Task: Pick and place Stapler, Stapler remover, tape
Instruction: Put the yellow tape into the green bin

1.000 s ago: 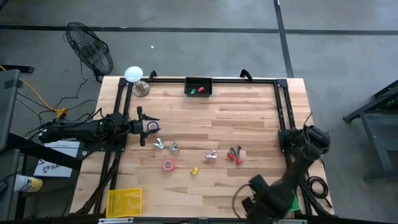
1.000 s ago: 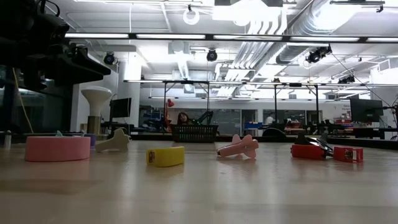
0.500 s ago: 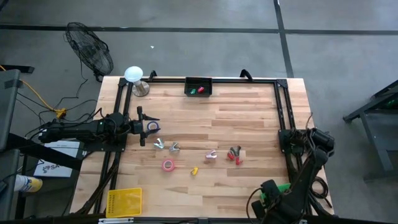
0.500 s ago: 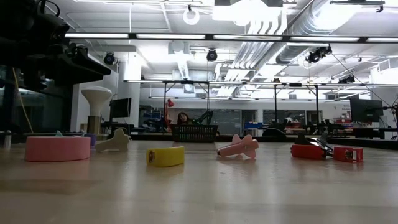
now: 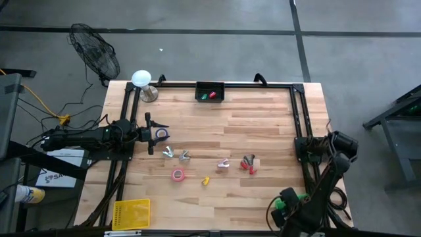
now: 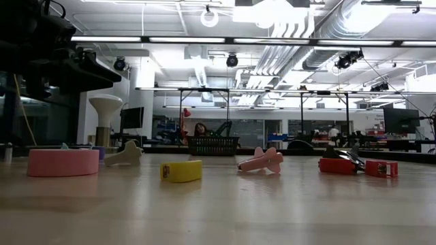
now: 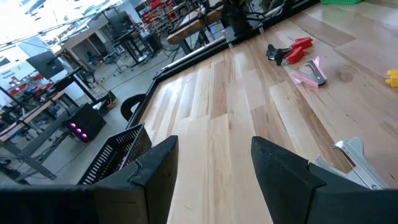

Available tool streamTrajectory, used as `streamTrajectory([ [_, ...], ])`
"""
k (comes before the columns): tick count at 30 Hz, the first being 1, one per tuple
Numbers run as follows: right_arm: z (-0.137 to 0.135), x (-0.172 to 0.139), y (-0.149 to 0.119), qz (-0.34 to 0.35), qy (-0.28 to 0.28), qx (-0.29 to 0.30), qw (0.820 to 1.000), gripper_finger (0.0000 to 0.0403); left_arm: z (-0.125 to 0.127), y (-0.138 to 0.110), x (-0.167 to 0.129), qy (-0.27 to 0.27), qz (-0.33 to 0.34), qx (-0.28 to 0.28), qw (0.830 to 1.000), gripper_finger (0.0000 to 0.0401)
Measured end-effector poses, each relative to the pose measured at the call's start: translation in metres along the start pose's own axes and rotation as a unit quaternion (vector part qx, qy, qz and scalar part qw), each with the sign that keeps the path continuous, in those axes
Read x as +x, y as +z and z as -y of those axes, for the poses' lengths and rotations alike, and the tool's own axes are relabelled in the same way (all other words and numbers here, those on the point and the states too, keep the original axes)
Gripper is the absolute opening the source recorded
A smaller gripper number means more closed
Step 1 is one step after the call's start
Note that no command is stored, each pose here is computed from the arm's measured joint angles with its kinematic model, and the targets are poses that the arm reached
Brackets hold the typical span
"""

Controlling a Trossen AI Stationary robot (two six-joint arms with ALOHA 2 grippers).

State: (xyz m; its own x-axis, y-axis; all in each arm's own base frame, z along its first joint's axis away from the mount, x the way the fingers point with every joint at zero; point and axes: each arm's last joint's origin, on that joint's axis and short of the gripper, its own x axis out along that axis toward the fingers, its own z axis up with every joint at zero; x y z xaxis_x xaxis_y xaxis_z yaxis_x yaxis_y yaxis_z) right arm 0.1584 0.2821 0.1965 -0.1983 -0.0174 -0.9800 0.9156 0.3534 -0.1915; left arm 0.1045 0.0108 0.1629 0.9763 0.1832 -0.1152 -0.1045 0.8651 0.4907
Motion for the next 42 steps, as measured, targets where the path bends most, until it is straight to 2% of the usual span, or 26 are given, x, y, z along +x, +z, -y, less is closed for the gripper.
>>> streamTrajectory([
  [8, 0.006, 0.018, 0.006, -0.021, 0.009, -0.008, 1.0, 0.0029, 0.0, 0.0, 0.0, -0.001, 0.0, 0.0, 1.0, 0.0197],
  [30, 0.023, 0.022, -0.022, -0.015, 0.046, -0.072, 0.996, 0.0029, 0.0, 0.0, 0.0, 0.0, 0.0, 0.0, 1.0, 0.0197],
  [42, 0.023, 0.023, -0.02, -0.019, 0.036, -0.061, 0.997, 0.0038, 0.0, 0.0, 0.0, 0.0, 0.0, 0.0, 1.0, 0.0197],
])
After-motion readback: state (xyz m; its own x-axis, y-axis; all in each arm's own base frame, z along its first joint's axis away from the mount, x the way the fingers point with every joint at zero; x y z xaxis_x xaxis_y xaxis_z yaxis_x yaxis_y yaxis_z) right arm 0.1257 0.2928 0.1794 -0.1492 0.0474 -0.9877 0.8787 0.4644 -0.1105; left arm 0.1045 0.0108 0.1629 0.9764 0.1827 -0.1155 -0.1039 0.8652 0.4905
